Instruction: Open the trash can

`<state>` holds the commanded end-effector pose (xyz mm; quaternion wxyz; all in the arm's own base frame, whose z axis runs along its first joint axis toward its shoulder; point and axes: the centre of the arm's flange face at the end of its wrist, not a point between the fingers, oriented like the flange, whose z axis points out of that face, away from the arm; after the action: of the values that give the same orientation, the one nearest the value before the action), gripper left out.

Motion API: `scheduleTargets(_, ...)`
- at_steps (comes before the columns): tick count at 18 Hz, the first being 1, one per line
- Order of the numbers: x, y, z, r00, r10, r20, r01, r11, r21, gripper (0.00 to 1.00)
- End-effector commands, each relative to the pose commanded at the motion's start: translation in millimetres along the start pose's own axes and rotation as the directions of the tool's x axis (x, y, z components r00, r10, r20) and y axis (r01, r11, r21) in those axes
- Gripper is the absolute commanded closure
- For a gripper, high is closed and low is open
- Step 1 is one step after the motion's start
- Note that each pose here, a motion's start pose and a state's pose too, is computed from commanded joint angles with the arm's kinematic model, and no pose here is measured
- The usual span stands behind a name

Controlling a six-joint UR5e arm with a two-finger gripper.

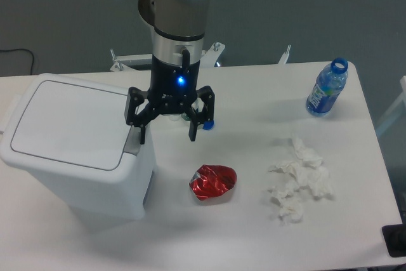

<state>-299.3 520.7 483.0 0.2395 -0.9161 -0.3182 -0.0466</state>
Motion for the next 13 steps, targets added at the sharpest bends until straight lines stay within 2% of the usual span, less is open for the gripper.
scheduleTargets(13, -0.2, 0.8, 3.5, 1.0, 0.004, 0.001, -0.004, 1.0, -0.002, 0.0)
